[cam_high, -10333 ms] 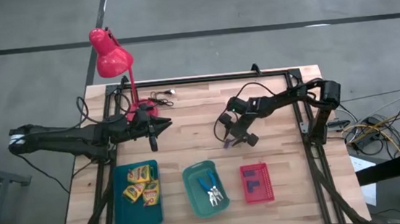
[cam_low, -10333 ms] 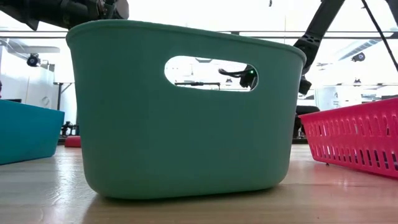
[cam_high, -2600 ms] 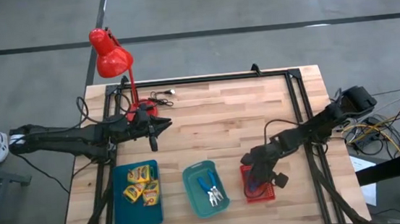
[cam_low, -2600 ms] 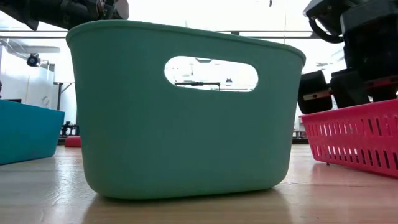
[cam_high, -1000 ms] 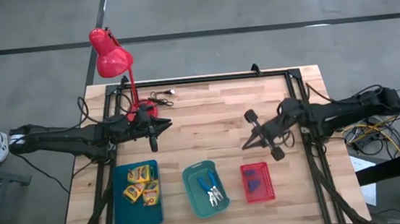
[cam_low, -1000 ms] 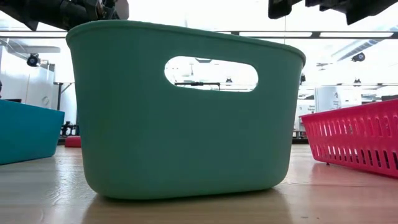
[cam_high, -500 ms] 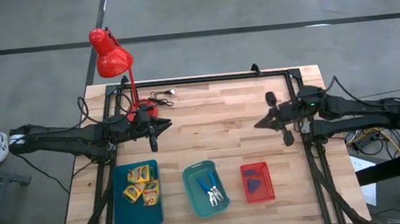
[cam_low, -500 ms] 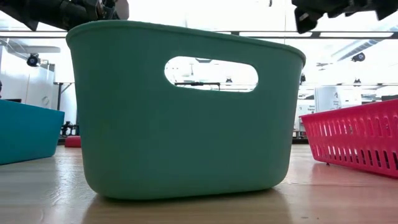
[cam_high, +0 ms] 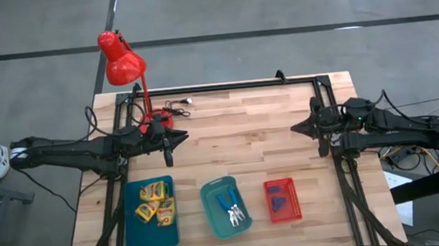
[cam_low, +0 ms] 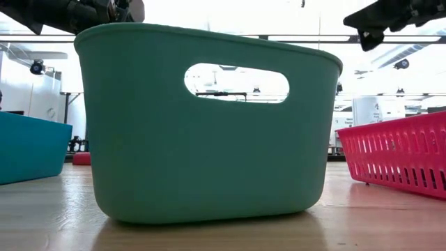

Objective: Pick & Place School Supplies
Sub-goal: Return to Home Position

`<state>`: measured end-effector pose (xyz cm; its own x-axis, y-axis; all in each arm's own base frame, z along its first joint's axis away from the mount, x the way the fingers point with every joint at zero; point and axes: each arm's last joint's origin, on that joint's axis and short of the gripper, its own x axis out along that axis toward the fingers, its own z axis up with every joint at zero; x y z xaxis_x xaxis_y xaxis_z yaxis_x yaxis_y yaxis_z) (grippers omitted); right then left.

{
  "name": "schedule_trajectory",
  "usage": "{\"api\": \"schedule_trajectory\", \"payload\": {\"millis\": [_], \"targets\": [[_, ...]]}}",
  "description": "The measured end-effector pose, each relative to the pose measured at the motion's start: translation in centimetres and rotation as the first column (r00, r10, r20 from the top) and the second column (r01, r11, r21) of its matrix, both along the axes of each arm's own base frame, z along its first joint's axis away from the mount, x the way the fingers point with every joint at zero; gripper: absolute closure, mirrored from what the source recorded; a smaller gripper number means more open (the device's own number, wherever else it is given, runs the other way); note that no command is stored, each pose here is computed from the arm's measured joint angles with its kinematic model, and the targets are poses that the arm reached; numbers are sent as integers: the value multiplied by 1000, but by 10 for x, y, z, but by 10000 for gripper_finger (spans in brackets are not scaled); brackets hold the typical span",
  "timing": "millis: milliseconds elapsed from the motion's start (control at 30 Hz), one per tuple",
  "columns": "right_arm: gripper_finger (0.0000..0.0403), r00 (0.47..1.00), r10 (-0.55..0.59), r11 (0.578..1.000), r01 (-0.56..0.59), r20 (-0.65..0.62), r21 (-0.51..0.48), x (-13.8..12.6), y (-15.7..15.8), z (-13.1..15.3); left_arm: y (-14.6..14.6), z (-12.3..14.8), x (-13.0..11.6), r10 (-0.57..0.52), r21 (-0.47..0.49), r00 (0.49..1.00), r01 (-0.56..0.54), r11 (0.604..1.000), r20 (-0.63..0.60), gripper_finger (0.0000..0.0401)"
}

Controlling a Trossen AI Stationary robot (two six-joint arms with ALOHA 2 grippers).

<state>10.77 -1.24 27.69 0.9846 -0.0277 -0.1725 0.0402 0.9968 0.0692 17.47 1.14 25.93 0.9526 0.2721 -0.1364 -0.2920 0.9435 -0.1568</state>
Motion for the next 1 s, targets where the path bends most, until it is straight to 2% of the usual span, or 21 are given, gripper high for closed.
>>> {"api": "schedule_trajectory", "payload": {"millis": [167,333,533,700,900,1000], "targets": [[395,995,-79,997,79,54,-2,-15,1,-11,0,0,0,1,0,1000,-1,1000,0,334],[395,991,-85,996,85,102,5,-26,2,-26,0,0,0,0,0,1000,0,1000,0,334],[395,984,-104,992,93,144,85,-35,3,-50,0,0,0,0,0,1000,0,1000,0,334],[395,987,-135,981,120,90,150,-32,2,-63,0,0,0,0,0,1000,0,1000,-2,334],[395,988,-126,984,114,87,134,-29,2,-72,0,-1,0,0,0,1000,0,1000,-10,334],[395,985,-134,977,112,113,182,-25,1,-79,0,-1,0,0,0,1000,0,1000,-10,334]]}}
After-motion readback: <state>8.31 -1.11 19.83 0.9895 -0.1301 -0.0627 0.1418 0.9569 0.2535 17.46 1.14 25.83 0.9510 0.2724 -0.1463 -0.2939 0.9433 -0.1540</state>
